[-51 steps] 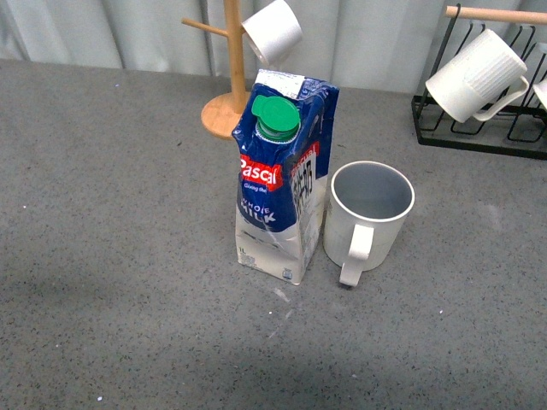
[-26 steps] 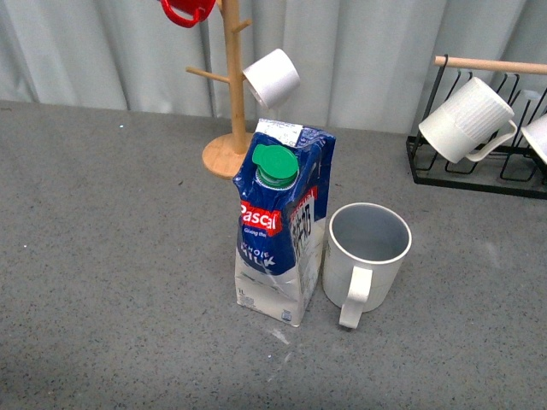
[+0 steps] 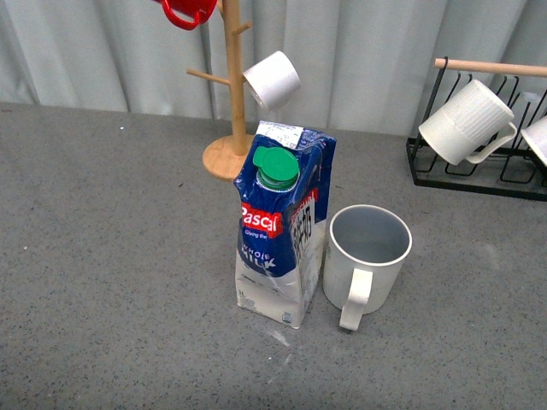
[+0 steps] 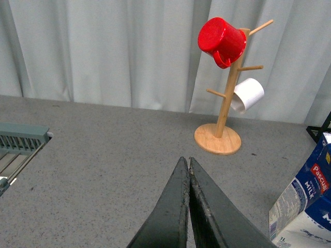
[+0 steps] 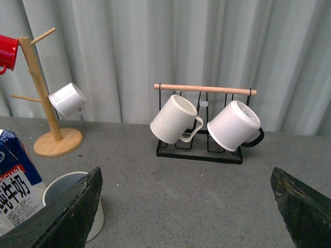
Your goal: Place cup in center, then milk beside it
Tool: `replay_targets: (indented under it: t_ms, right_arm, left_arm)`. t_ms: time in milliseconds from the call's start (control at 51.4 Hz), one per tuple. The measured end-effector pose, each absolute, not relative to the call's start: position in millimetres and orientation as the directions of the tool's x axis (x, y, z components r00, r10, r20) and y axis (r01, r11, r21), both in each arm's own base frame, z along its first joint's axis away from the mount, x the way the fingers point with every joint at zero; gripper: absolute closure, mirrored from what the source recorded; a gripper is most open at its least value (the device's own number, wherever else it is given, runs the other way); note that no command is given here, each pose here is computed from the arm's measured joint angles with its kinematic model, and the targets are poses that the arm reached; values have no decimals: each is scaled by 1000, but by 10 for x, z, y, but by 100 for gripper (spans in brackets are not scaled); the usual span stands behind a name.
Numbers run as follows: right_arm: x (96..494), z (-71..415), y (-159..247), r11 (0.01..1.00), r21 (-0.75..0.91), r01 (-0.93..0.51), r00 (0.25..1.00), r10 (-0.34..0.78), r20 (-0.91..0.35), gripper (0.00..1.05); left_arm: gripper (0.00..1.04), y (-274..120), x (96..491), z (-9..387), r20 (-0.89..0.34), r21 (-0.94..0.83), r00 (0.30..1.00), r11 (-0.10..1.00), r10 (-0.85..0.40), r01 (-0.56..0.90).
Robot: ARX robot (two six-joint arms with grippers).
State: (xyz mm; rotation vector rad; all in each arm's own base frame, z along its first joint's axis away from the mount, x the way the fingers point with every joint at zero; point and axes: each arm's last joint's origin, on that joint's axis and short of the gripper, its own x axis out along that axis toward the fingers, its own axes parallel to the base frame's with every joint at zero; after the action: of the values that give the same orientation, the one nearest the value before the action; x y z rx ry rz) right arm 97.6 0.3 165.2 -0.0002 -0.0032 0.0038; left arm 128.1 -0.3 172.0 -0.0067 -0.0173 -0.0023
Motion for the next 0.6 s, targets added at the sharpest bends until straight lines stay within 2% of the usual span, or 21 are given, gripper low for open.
replay_targets:
  t_ms: [603]
  right_arm:
    - [976, 1651, 3, 1000, 0, -4, 1000, 4, 3, 9]
  left_arm:
    - [101, -3, 1120, 1734, 23, -7, 1000, 1000, -2, 2]
